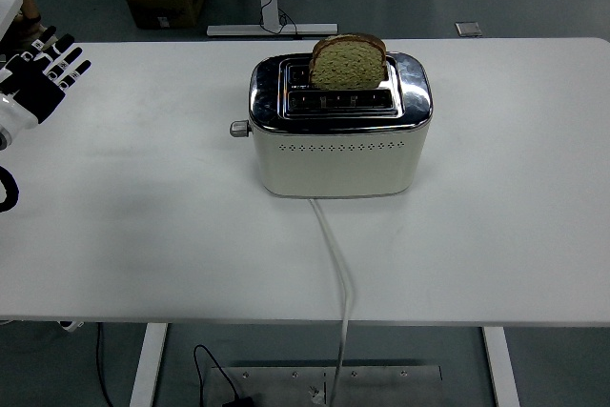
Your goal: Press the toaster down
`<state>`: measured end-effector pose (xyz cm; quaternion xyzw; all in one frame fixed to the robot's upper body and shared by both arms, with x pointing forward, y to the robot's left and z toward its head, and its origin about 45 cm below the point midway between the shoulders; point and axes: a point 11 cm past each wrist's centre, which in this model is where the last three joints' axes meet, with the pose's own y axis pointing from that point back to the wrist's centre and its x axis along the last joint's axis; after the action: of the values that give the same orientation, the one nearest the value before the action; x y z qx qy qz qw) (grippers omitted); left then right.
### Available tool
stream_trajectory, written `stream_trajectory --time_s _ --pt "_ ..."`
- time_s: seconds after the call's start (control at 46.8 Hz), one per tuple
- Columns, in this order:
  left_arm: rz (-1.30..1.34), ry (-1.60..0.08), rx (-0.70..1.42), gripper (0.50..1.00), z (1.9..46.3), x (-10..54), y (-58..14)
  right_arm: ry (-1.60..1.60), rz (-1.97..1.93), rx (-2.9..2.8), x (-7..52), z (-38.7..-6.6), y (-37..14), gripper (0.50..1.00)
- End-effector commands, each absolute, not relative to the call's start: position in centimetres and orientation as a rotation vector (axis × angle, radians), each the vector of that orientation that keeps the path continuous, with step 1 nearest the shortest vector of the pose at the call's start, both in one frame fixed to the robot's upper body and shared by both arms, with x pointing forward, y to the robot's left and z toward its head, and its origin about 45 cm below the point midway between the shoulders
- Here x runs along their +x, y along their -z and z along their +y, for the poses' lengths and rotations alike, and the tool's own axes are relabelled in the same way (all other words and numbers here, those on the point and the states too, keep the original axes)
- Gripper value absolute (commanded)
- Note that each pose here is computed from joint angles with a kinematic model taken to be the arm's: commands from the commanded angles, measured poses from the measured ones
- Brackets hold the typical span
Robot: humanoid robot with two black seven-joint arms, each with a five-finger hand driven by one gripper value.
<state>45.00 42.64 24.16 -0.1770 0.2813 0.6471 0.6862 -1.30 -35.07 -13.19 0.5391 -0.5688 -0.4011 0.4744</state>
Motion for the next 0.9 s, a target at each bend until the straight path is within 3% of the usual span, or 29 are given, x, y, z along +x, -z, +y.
stream_trajectory --time_s 0.0,0.876 --pt "0.631 -1.447 -0.398 1.000 42.55 45.04 -24.17 0.981 -1.391 1.319 -1.29 -35.08 13.19 0.998" --pt "0.629 -1.427 -0.395 1.000 41.98 45.32 -24.59 0.981 -1.391 1.319 -1.29 -35.08 13.19 0.998"
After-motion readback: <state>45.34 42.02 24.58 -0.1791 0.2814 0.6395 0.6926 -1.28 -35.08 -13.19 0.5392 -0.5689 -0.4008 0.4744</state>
